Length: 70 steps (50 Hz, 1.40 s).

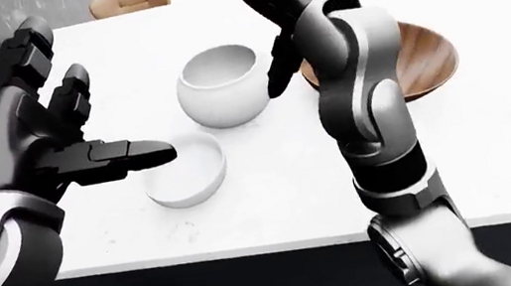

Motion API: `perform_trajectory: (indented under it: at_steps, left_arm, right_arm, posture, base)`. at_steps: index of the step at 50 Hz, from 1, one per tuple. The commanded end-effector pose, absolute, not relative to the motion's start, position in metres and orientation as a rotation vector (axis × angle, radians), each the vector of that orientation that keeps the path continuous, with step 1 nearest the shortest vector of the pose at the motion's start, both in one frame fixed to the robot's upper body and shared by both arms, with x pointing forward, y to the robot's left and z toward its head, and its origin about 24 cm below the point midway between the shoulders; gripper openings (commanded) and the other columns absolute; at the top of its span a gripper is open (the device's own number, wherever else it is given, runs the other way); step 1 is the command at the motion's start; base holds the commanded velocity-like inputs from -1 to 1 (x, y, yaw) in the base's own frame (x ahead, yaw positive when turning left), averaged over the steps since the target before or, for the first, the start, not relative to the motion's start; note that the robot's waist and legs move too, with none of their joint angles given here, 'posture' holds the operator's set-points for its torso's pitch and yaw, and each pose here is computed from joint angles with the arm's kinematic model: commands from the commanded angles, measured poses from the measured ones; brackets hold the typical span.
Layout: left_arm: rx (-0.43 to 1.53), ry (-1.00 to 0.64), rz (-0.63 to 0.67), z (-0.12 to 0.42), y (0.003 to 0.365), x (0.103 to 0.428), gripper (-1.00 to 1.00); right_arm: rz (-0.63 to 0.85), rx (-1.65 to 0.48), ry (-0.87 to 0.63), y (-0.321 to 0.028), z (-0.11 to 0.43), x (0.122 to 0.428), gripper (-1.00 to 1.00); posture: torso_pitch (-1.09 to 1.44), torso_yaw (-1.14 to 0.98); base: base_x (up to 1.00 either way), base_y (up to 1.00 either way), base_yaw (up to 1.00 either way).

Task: Stack the bowls from largest to smallest.

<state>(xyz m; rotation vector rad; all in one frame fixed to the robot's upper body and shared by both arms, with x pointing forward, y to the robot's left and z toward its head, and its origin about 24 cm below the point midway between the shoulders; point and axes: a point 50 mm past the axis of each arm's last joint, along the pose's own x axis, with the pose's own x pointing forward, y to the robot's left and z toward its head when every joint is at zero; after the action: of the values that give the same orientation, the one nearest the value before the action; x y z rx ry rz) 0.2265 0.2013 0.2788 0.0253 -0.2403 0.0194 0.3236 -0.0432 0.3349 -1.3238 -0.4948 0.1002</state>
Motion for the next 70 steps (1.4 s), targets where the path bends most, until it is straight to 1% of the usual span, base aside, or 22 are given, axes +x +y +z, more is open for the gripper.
perform_trajectory:
  at_steps: [1, 3, 4, 12, 14, 24, 26, 31, 37, 39, 41, 42, 46, 47, 48, 49, 51, 52, 55, 58, 65, 70]
  left_arm:
    - [0.024, -0.315, 0.045, 0.291, 0.205, 0.221, 1.0]
    - [0.026, -0.313, 0.045, 0.291, 0.205, 0.221, 1.0]
    - [0.026, -0.313, 0.045, 0.29, 0.205, 0.221, 1.0]
    - [0.027, -0.313, 0.049, 0.29, 0.208, 0.221, 1.0]
    - [0.027, -0.313, 0.048, 0.288, 0.208, 0.22, 1.0]
    - [0.031, -0.306, 0.044, 0.285, 0.207, 0.222, 1.0]
    - [0.036, -0.304, 0.034, 0.284, 0.203, 0.224, 1.0]
    - [0.038, -0.3, 0.032, 0.283, 0.203, 0.225, 1.0]
    - [0.04, -0.299, 0.033, 0.282, 0.205, 0.224, 1.0]
    - [0.041, -0.297, 0.034, 0.281, 0.205, 0.226, 1.0]
    - [0.042, -0.298, 0.035, 0.282, 0.205, 0.225, 1.0]
    - [0.042, -0.298, 0.035, 0.282, 0.206, 0.225, 1.0]
    - [0.043, -0.299, 0.036, 0.283, 0.206, 0.225, 1.0]
    - [0.044, -0.298, 0.037, 0.283, 0.206, 0.224, 1.0]
    - [0.045, -0.298, 0.036, 0.283, 0.206, 0.224, 1.0]
    - [0.049, -0.296, 0.037, 0.282, 0.207, 0.224, 1.0]
    - [0.05, -0.297, 0.043, 0.283, 0.21, 0.224, 1.0]
    - [0.052, -0.297, 0.044, 0.283, 0.21, 0.224, 1.0]
    - [0.05, -0.297, 0.043, 0.282, 0.209, 0.224, 1.0]
    - [0.05, -0.296, 0.042, 0.281, 0.209, 0.225, 1.0]
    - [0.05, -0.301, 0.038, 0.284, 0.206, 0.223, 1.0]
    - [0.047, -0.302, 0.04, 0.284, 0.207, 0.221, 1.0]
  right_arm:
    - [0.1, -1.376, -0.615, -0.031, 0.346, 0.312, 1.0]
    - [0.135, -1.382, -0.632, -0.025, 0.34, 0.311, 0.96]
    - [0.169, -1.393, -0.636, -0.021, 0.331, 0.312, 0.84]
    - [0.235, -1.453, -0.607, -0.003, 0.303, 0.324, 0.79]
    - [0.233, -1.468, -0.596, -0.002, 0.298, 0.326, 0.76]
    - [0.233, -1.536, -0.521, -0.003, 0.272, 0.352, 0.67]
    - [0.234, -1.542, -0.501, -0.004, 0.268, 0.357, 0.6]
    - [0.231, -1.551, -0.478, -0.001, 0.267, 0.367, 0.52]
    - [0.23, -1.576, -0.424, -0.003, 0.255, 0.382, 0.48]
    - [0.24, -1.578, -0.413, -0.002, 0.25, 0.383, 0.35]
    - [0.244, -1.579, -0.41, -0.001, 0.25, 0.383, 0.16]
    - [0.243, -1.578, -0.412, -0.001, 0.251, 0.383, 0.11]
    - [0.238, -1.575, -0.42, -0.001, 0.252, 0.385, -0.29]
    - [0.238, -1.576, -0.423, 0.0, 0.252, 0.385, -0.36]
    - [0.236, -1.575, -0.425, 0.001, 0.252, 0.385, -0.36]
    - [0.217, -1.577, -0.433, 0.0, 0.253, 0.385, -0.47]
    - [0.197, -1.571, -0.443, -0.001, 0.257, 0.386, -0.62]
    - [0.184, -1.569, -0.451, -0.001, 0.259, 0.387, -0.83]
    - [0.173, -1.561, -0.471, -0.002, 0.268, 0.384, -0.85]
    - [0.16, -1.543, -0.501, -0.004, 0.287, 0.378, -1.0]
    - [0.125, -1.523, -0.554, -0.019, 0.341, 0.358, -1.0]
    - [0.092, -1.536, -0.47, -0.056, 0.373, 0.352, -1.0]
  posture:
    - [0.0, 0.0]
    - [0.0, 0.0]
    - [0.0, 0.0]
    - [0.0, 0.0]
    - [0.0, 0.0]
    - [0.0, 0.0]
    - [0.0, 0.0]
    - [0.0, 0.0]
    - [0.0, 0.0]
    - [0.0, 0.0]
    - [0.0, 0.0]
    - [0.0, 0.0]
    - [0.0, 0.0]
    - [0.0, 0.0]
    - [0.0, 0.0]
    - [0.0, 0.0]
    - [0.0, 0.0]
    - [0.0, 0.0]
    - [0.0, 0.0]
    - [0.0, 0.0]
    - [0.0, 0.0]
    - [0.0, 0.0]
  base:
    - [0.0, 0.0, 0.0]
    - [0.0, 0.0, 0.0]
    - [0.0, 0.0, 0.0]
    - [0.0, 0.0, 0.0]
    - [0.0, 0.0, 0.0]
    - [0.0, 0.0, 0.0]
    - [0.0, 0.0, 0.0]
    - [0.0, 0.0, 0.0]
    - [0.0, 0.0, 0.0]
    - [0.0, 0.0, 0.0]
    - [0.0, 0.0, 0.0]
    - [0.0, 0.0, 0.0]
    - [0.0, 0.0, 0.0]
    - [0.0, 0.0, 0.0]
    - [0.0, 0.0, 0.0]
    - [0.0, 0.0, 0.0]
    - [0.0, 0.0, 0.0]
    - [0.0, 0.0, 0.0]
    - [0.0, 0.0, 0.0]
    - [0.0, 0.0, 0.0]
    - [0.0, 0.0, 0.0]
    - [0.0, 0.0, 0.0]
